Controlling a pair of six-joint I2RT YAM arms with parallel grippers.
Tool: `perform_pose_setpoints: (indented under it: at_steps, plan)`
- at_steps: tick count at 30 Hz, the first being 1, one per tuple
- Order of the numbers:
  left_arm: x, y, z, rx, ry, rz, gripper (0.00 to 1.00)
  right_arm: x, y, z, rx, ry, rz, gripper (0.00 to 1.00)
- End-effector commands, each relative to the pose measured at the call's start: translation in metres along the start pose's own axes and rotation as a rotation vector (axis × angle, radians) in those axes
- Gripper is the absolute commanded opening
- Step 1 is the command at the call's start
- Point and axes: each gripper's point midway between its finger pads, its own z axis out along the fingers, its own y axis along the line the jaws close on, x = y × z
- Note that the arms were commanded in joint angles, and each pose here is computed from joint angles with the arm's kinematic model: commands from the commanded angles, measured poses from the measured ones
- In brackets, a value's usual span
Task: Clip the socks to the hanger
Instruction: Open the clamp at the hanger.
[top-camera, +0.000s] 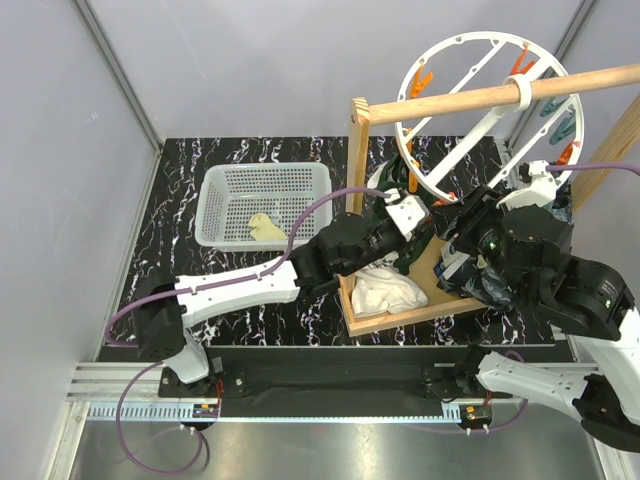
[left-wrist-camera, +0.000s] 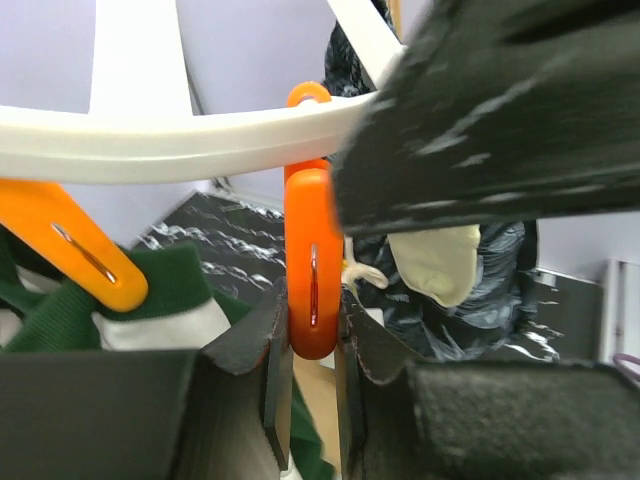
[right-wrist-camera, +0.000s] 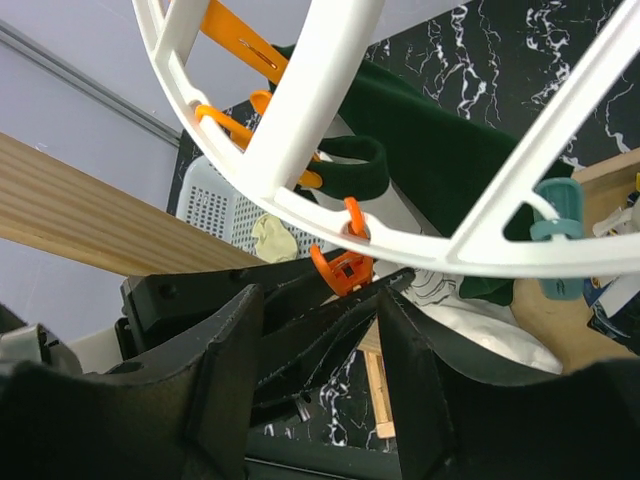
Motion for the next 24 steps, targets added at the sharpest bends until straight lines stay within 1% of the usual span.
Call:
perform_pose_setpoints:
  at_steps: [1,6,8,11,18,24]
  plan:
    - [-0.042,0.012,0.003,-0.053,-0.157,0.089,0.00,-0.009,0.008,0.005,-0.036,-0.058,-0.022,0.56]
    - [-0.046,0.006,0.005,-0.023,-0.172,0.069,0.00,-0.016,0.009,0.011,-0.045,-0.120,-0.057,0.50]
    - [-0.047,0.005,0.004,-0.018,-0.178,0.061,0.00,-0.019,0.008,0.012,-0.034,-0.129,-0.063,0.45]
    - [-0.049,0.004,0.004,-0.013,-0.181,0.045,0.00,-0.020,0.003,0.012,-0.007,-0.142,-0.062,0.43]
    - [-0.053,0.002,0.004,0.002,-0.182,0.032,0.00,-0.018,-0.008,0.012,0.038,-0.141,-0.056,0.43]
    - [-0.055,0.001,0.003,0.004,-0.177,0.003,0.00,-0.016,-0.013,0.011,0.058,-0.139,-0.054,0.46]
